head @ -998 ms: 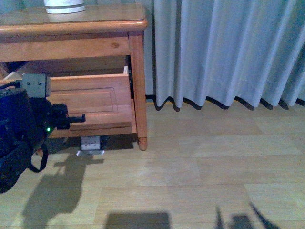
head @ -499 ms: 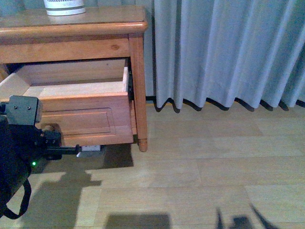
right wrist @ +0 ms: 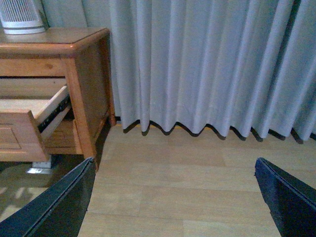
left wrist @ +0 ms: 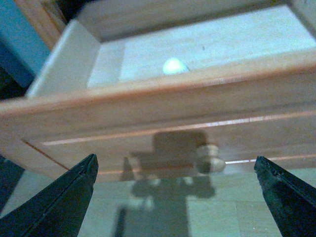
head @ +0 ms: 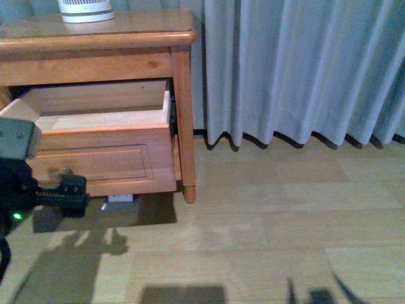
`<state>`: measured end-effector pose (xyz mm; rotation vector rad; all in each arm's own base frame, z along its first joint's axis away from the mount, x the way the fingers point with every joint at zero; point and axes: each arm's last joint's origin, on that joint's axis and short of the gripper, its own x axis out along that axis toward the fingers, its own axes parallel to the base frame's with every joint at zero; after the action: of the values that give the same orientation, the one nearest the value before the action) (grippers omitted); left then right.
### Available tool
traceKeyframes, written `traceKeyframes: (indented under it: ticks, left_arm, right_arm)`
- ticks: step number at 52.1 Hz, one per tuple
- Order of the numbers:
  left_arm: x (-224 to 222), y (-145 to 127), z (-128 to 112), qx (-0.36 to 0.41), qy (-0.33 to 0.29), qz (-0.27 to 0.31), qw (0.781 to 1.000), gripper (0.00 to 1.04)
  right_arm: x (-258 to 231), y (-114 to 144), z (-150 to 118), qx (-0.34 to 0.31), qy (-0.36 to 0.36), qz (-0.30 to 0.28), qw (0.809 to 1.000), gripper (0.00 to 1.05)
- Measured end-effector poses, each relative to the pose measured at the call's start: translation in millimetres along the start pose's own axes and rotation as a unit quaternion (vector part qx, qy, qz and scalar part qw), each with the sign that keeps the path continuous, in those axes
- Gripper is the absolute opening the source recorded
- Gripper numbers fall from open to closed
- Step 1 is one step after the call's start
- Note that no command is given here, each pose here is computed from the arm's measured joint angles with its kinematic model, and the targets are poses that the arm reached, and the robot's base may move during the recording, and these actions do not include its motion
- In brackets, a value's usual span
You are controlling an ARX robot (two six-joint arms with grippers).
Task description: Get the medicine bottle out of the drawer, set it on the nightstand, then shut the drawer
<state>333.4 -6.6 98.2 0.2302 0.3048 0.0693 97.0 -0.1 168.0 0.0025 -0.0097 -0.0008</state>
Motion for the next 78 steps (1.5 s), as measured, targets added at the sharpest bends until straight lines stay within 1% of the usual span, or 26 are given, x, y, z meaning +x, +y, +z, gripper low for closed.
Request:
traceKeyframes:
  ticks: [6, 7, 12, 16, 20, 26, 32, 38, 42, 44, 48, 52, 55, 58, 62, 64, 65, 68, 69, 74, 78]
  left_arm:
    - [-32.8, 23.9, 37.0, 0.005, -0.019, 0.021, 1.0, 0.98]
    - [-36.3, 25.8, 40.1, 0.008, -0.022, 0.024, 0.999, 0.98]
    - [-73.7, 41.8, 67.9, 0.007, -0.042, 0.051, 0.998, 0.98]
    - [-107.8, 48.6, 82.2, 0.005, -0.061, 0.071, 0.996, 0.98]
    - [-141.2, 49.1, 89.6, 0.003, -0.074, 0.079, 0.994, 0.98]
    - [-185.1, 45.1, 88.4, -0.015, -0.089, 0.09, 0.992, 0.98]
    - [-223.1, 35.1, 73.8, -0.031, -0.089, 0.093, 0.991, 0.98]
    - [-245.8, 28.9, 59.2, -0.044, -0.093, 0.094, 0.99, 0.98]
    - [-253.3, 26.8, 48.0, -0.052, -0.095, 0.092, 0.99, 0.98]
    - [-254.5, 26.5, 43.6, -0.065, -0.111, 0.061, 0.99, 0.93]
    - [-254.6, 26.0, 27.5, -0.092, -0.145, -0.008, 0.985, 0.79]
    - [-251.5, 28.1, 14.3, -0.098, -0.154, -0.043, 0.982, 0.67]
    - [-247.9, 31.6, 6.2, -0.103, -0.147, -0.037, 0.983, 0.56]
    - [-247.1, 32.8, 3.8, -0.108, -0.145, -0.032, 0.983, 0.47]
    - [-247.1, 32.6, 2.0, -0.109, -0.149, -0.036, 0.982, 0.26]
    - [-247.1, 32.5, 1.3, -0.11, -0.149, -0.036, 0.982, 0.17]
    - [-247.0, 32.5, 1.3, -0.109, -0.149, -0.036, 0.982, 0.15]
    - [-247.0, 32.4, 0.8, -0.11, -0.15, -0.036, 0.982, 0.05]
    - [-247.0, 32.3, 0.5, -0.111, -0.151, -0.036, 0.982, 0.03]
    - [-243.2, 29.5, -10.8, -0.112, -0.149, -0.036, 0.982, 0.03]
    - [-243.5, 29.6, -10.5, -0.112, -0.151, -0.035, 0.982, 0.03]
  right_arm:
    - [0.0, 0.0, 0.0, 0.0, 0.0, 0.0, 1.0, 0.98]
    - [0.0, 0.0, 0.0, 0.0, 0.0, 0.0, 1.0, 0.98]
    - [0.0, 0.0, 0.0, 0.0, 0.0, 0.0, 1.0, 0.98]
    - [0.0, 0.0, 0.0, 0.0, 0.0, 0.0, 1.0, 0.98]
    - [0.0, 0.0, 0.0, 0.0, 0.0, 0.0, 1.0, 0.98]
    - [0.0, 0.0, 0.0, 0.0, 0.0, 0.0, 1.0, 0.98]
    - [0.0, 0.0, 0.0, 0.0, 0.0, 0.0, 1.0, 0.98]
    - [0.0, 0.0, 0.0, 0.0, 0.0, 0.0, 1.0, 0.98]
    - [0.0, 0.0, 0.0, 0.0, 0.0, 0.0, 1.0, 0.98]
    - [0.0, 0.0, 0.0, 0.0, 0.0, 0.0, 1.0, 0.98]
    - [0.0, 0.0, 0.0, 0.0, 0.0, 0.0, 1.0, 0.98]
    - [0.0, 0.0, 0.0, 0.0, 0.0, 0.0, 1.0, 0.98]
    - [0.0, 0.0, 0.0, 0.0, 0.0, 0.0, 1.0, 0.98]
    - [0.0, 0.0, 0.0, 0.0, 0.0, 0.0, 1.0, 0.98]
    - [0.0, 0.0, 0.0, 0.0, 0.0, 0.0, 1.0, 0.98]
    - [0.0, 0.0, 0.0, 0.0, 0.0, 0.0, 1.0, 0.98]
    - [0.0, 0.0, 0.0, 0.0, 0.0, 0.0, 1.0, 0.98]
    - [0.0, 0.0, 0.0, 0.0, 0.0, 0.0, 1.0, 0.98]
    - [0.0, 0.0, 0.0, 0.0, 0.0, 0.0, 1.0, 0.98]
    - [0.0, 0.0, 0.0, 0.0, 0.0, 0.0, 1.0, 0.98]
    - [0.0, 0.0, 0.0, 0.0, 0.0, 0.0, 1.0, 0.98]
